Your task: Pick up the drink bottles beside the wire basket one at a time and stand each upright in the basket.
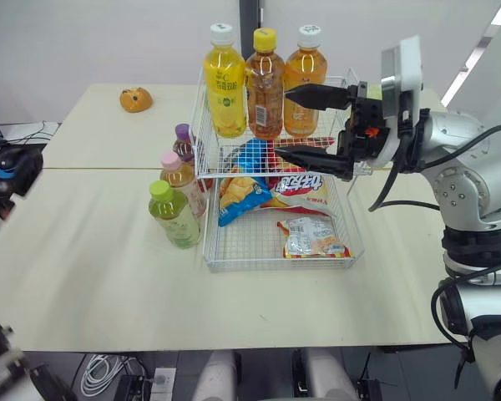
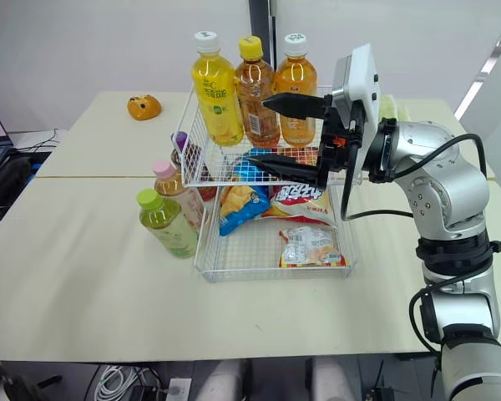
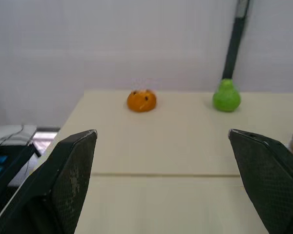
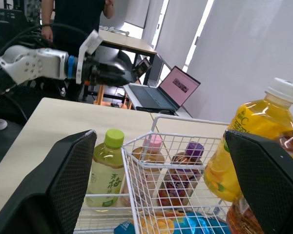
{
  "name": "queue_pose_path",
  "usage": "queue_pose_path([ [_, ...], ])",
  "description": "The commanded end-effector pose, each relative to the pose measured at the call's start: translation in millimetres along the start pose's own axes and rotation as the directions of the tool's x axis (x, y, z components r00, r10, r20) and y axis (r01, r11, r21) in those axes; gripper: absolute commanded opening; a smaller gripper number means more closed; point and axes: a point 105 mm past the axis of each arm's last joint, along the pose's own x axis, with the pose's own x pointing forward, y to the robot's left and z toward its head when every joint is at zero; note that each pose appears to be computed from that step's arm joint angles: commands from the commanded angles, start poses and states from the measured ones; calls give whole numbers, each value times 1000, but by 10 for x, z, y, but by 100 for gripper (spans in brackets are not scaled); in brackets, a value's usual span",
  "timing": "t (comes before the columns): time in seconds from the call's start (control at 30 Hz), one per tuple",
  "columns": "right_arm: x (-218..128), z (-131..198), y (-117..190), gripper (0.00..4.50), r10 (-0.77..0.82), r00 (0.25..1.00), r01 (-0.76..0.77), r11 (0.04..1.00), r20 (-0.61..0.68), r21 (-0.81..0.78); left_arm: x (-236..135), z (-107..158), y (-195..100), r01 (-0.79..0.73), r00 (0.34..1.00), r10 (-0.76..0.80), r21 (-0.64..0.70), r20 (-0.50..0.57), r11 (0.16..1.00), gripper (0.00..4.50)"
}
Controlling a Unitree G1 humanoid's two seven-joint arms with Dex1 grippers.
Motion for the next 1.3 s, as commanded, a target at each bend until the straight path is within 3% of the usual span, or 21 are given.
queue_pose_path([
  [0.03, 4, 145, 28, 450, 26, 999, -24, 998, 31, -58, -183, 146, 68, -86, 995, 82, 78, 55, 993, 447],
  [0.17, 32, 125, 31, 450, 36, 999, -34, 997, 28, -72, -360, -200, 54, -77, 992, 86, 107, -87, 991, 447],
  [0.57, 141, 226, 310, 450, 262, 959, -260, 965, 104, -28, -761, -257, -250, -79, 996, 81, 37, -43, 996, 447],
  [0.77, 159, 198, 314, 450, 274, 957, -273, 962, 97, -26, -865, -364, -426, -59, 993, 61, 20, -104, 998, 447],
  [1.0, 162, 182, 280, 450, 261, 961, -259, 965, 89, -30, -920, -337, -491, -80, 988, 90, 84, -122, 993, 447],
  [1.13, 161, 185, 265, 450, 251, 963, -251, 968, 96, -17, -996, -208, -530, -13, 998, 11, -25, -70, 1000, 447],
  [1.3, 160, 179, 242, 450, 246, 965, -245, 969, 94, -22, -1148, -128, -549, 32, 997, -33, -18, -74, 999, 447],
])
